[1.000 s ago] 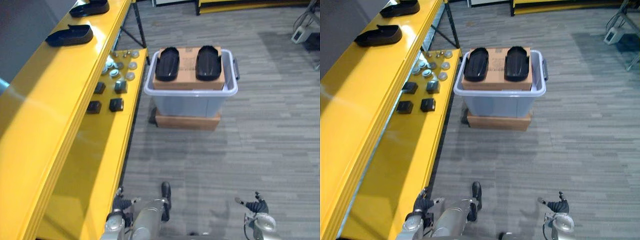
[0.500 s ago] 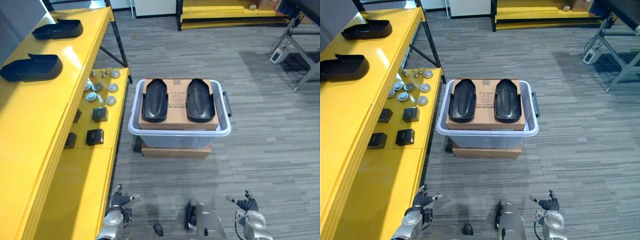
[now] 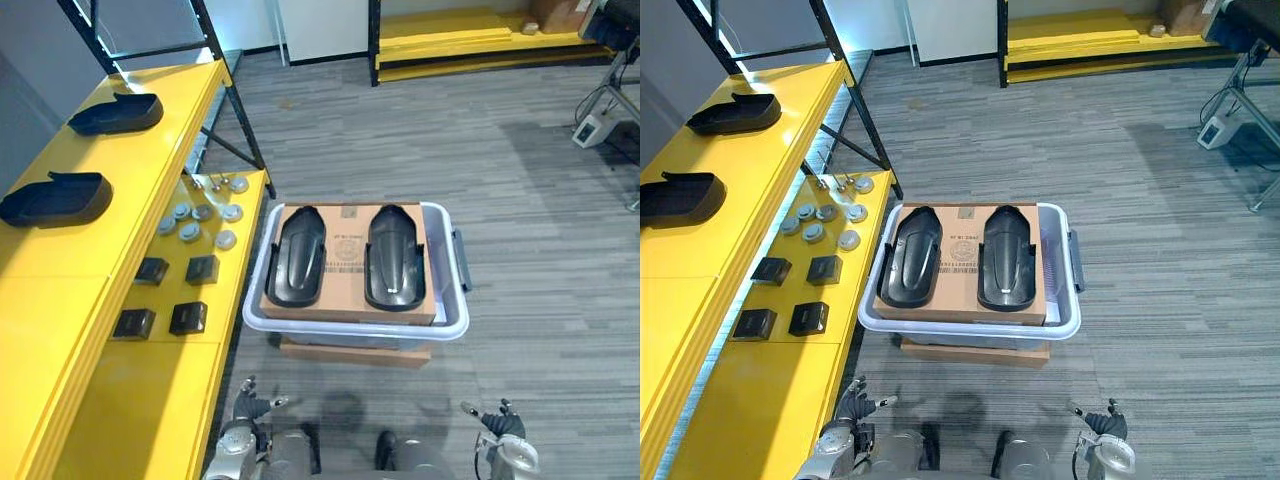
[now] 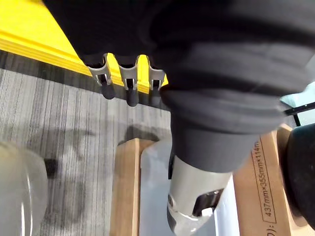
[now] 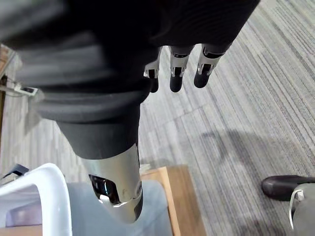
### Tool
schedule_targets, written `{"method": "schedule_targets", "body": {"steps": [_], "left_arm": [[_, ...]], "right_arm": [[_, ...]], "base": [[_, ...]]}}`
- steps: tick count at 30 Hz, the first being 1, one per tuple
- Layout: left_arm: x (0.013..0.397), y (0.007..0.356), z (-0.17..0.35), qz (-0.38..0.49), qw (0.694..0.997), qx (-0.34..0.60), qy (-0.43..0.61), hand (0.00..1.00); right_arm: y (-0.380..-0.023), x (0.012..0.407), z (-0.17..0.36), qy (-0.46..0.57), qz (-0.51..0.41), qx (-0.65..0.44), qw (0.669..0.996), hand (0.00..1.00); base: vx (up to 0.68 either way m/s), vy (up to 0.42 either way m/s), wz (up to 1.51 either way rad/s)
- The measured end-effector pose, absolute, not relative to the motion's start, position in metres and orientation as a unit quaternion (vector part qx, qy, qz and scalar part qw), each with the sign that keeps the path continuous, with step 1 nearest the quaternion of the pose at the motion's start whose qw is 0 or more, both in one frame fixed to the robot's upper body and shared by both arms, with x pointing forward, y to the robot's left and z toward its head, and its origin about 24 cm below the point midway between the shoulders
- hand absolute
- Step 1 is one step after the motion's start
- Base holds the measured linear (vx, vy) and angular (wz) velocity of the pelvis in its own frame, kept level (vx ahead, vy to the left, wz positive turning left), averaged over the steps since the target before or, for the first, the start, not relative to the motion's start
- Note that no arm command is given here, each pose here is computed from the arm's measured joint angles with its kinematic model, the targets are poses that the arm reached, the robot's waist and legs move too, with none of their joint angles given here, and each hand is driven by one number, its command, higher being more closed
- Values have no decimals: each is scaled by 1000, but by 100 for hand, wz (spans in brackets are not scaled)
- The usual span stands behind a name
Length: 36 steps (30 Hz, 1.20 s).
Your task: Walk over and take plastic housings, then place them on the shelf
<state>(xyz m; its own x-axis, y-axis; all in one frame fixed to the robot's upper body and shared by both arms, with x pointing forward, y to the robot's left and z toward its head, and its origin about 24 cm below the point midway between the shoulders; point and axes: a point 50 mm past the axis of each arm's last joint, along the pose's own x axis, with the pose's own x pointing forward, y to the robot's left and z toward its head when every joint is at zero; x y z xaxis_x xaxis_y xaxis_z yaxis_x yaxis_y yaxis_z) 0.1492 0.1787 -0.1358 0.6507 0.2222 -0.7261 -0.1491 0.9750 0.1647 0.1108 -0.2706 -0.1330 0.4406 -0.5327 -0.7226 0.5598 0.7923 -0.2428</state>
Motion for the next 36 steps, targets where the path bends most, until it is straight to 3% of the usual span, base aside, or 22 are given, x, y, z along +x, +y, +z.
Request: {"method": "schedule_targets", "body": {"steps": [7, 11, 16, 21, 24, 36], "left_arm": [[144, 202, -135, 119, 903, 69, 408, 0], [147, 207, -130, 123, 908, 75, 394, 0], [145, 206, -130, 117, 908, 83, 395, 0], [133, 199, -132, 110, 908, 80, 396, 0], [127, 195, -135, 105, 907, 75, 402, 0], [106, 193, -141, 98, 897, 72, 425, 0]], "right_arm": [[-293, 107, -123, 380, -404, 67, 829, 0], [-337, 129, -73, 253, -457, 36, 852, 0], [-361, 156, 6, 79, -458, -30, 885, 0], [-339, 196, 62, -29, -356, -136, 924, 0], [-320, 221, 67, -40, -292, -174, 939, 0], [-288, 284, 35, 56, -207, -212, 953, 0]], "base": [[114, 107, -36], [55, 41, -29], [47, 46, -15], [26, 11, 14], [-9, -6, 30], [-79, 0, 34]]}}
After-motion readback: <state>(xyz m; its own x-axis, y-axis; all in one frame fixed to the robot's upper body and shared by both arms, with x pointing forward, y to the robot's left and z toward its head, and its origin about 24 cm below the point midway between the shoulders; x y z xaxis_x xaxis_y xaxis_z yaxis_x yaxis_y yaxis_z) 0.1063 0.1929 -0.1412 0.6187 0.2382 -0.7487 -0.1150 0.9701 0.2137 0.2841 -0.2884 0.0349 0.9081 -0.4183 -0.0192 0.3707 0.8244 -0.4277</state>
